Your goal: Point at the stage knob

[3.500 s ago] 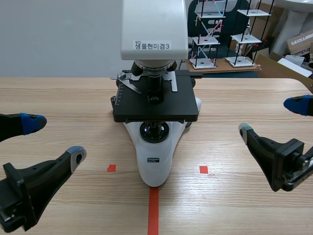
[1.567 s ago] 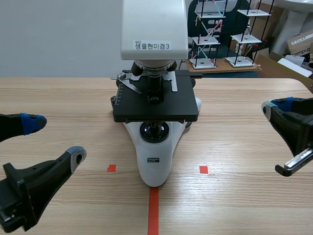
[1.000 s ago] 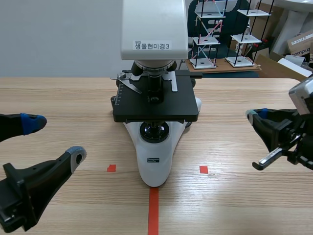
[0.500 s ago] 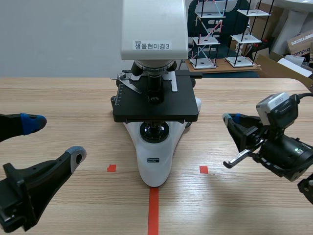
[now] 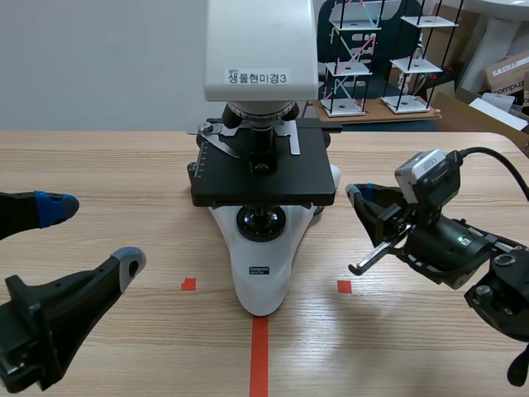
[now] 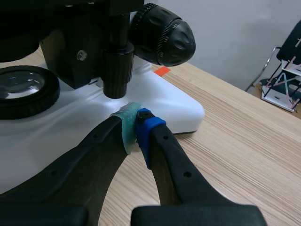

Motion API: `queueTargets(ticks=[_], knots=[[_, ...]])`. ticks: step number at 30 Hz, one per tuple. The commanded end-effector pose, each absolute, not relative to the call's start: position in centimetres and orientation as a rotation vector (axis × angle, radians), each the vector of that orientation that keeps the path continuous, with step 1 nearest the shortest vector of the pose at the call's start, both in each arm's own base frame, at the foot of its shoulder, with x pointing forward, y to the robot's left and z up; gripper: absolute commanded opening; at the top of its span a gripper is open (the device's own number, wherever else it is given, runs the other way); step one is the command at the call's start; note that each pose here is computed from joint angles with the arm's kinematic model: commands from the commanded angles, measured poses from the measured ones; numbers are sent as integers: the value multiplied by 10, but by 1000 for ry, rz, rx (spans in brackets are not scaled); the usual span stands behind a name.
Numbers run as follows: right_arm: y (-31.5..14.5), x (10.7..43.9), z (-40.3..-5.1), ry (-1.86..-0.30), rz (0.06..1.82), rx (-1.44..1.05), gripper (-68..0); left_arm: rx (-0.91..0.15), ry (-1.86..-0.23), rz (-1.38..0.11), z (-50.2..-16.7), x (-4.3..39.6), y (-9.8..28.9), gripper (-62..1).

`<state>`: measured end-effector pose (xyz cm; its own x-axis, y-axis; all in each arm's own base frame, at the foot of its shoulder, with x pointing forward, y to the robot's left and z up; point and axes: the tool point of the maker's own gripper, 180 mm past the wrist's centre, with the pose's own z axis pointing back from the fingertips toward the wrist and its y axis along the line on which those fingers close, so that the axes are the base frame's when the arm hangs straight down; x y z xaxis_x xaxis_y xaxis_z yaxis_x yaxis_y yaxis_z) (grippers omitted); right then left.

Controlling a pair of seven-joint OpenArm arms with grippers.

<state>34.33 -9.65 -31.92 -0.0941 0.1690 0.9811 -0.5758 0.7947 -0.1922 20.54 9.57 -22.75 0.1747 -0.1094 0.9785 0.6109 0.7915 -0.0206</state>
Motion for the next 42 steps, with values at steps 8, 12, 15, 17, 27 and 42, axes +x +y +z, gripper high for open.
queueTargets(ticks=[8, 12, 15, 17, 27, 42], knots=[[-100, 348, -308, -1582, 645, 330, -675, -467, -1328, -527, -221, 206, 96, -41], [-100, 348, -308, -1581, 645, 329, -675, -467, -1328, -527, -221, 206, 96, -41], [-100, 348, -310, -1571, 646, 325, -675, -465, -1325, -527, -222, 206, 96, -41], [-101, 348, -310, -1570, 646, 324, -675, -465, -1322, -528, -222, 206, 96, -41], [-101, 348, -310, -1570, 646, 324, -675, -465, -1322, -528, -222, 206, 96, -41], [-101, 349, -310, -1573, 645, 317, -675, -465, -1322, -528, -222, 206, 96, -41]])
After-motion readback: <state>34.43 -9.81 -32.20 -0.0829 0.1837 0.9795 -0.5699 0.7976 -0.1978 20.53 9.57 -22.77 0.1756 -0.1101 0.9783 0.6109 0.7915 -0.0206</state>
